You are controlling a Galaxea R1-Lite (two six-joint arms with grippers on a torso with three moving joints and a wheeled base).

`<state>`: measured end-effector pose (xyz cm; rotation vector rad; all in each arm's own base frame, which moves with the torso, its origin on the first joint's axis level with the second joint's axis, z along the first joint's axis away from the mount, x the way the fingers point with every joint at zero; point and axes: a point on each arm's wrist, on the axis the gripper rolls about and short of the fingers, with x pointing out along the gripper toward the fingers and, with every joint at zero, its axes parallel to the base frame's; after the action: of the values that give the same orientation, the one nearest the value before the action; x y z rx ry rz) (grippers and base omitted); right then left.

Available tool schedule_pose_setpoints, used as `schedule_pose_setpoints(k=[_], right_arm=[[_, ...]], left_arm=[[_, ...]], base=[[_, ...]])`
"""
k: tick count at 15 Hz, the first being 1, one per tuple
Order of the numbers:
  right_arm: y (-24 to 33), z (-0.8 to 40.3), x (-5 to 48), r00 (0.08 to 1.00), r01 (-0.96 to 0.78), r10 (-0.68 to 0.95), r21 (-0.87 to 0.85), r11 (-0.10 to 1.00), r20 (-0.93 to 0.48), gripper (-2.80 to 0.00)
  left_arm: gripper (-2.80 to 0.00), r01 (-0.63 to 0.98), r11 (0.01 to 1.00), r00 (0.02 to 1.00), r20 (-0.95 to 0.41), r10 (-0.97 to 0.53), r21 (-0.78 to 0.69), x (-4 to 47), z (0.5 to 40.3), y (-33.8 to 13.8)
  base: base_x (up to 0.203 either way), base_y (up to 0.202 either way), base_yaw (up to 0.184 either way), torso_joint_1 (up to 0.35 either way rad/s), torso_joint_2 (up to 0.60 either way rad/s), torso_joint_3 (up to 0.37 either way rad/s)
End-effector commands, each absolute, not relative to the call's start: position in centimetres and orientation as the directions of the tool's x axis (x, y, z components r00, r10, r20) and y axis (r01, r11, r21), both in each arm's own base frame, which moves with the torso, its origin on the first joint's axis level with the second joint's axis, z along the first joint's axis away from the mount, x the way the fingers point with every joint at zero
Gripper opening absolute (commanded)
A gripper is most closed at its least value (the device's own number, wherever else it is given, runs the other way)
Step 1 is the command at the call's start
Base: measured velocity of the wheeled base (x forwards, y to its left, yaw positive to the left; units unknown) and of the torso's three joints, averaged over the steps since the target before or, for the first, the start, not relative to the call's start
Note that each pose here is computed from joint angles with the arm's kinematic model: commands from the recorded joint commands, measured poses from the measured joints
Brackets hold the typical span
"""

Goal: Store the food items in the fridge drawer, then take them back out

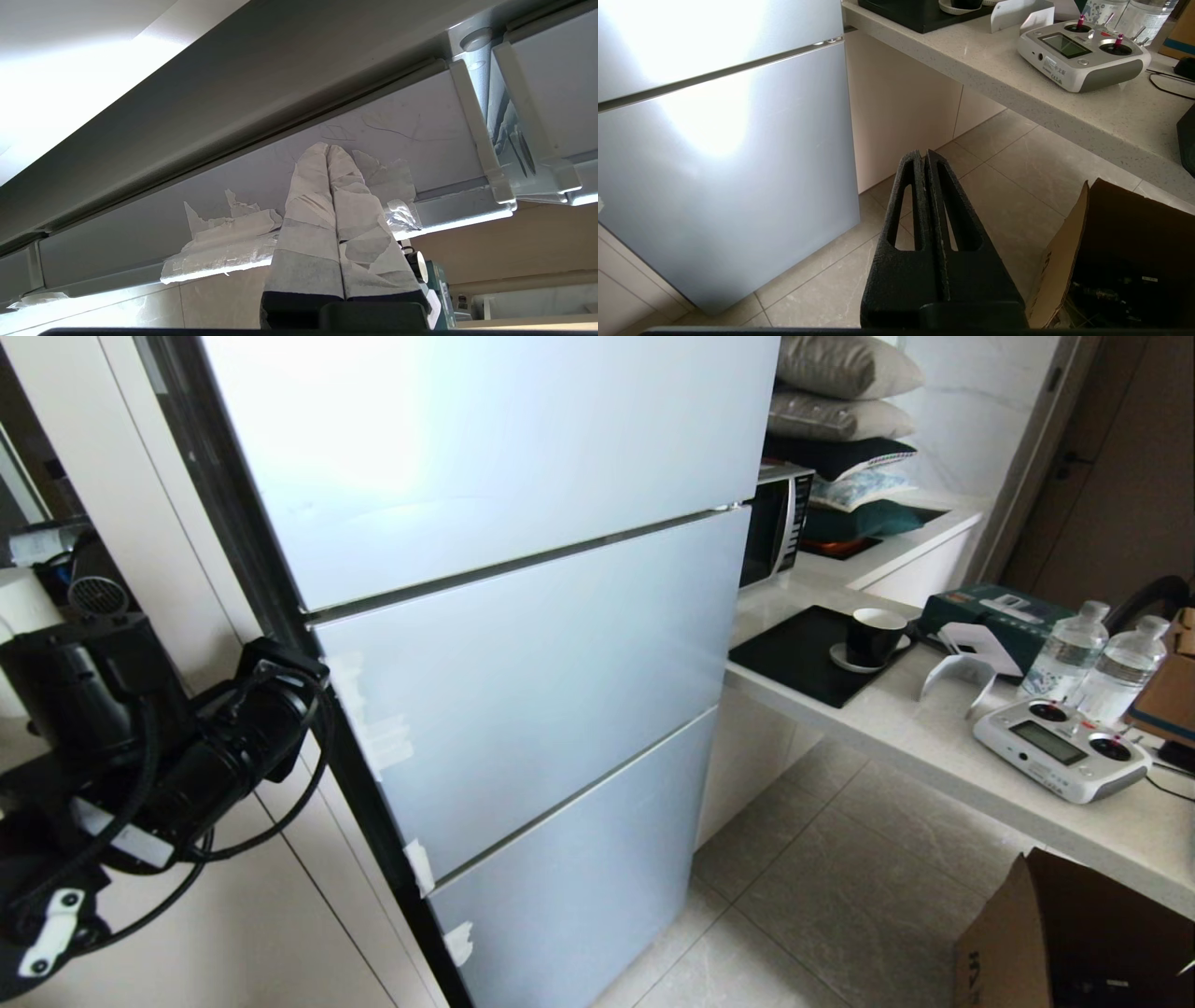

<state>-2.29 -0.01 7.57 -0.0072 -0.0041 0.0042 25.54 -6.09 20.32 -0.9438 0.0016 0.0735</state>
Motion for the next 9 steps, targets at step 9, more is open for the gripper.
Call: schedule_pose_setpoints(k=[9], right_arm=[[-0.01,7.58,-2.29,1.000,-0.005,0.005,-0.008,1.000,0.005,-2.80]], left_arm=[[-2.80,-0.032,0.589,0.999,-0.040,-0.001,-0.807,24.84,20.08,-7.56]], base=[[0.000,0.000,0.000,0.000,0.00,0.000]])
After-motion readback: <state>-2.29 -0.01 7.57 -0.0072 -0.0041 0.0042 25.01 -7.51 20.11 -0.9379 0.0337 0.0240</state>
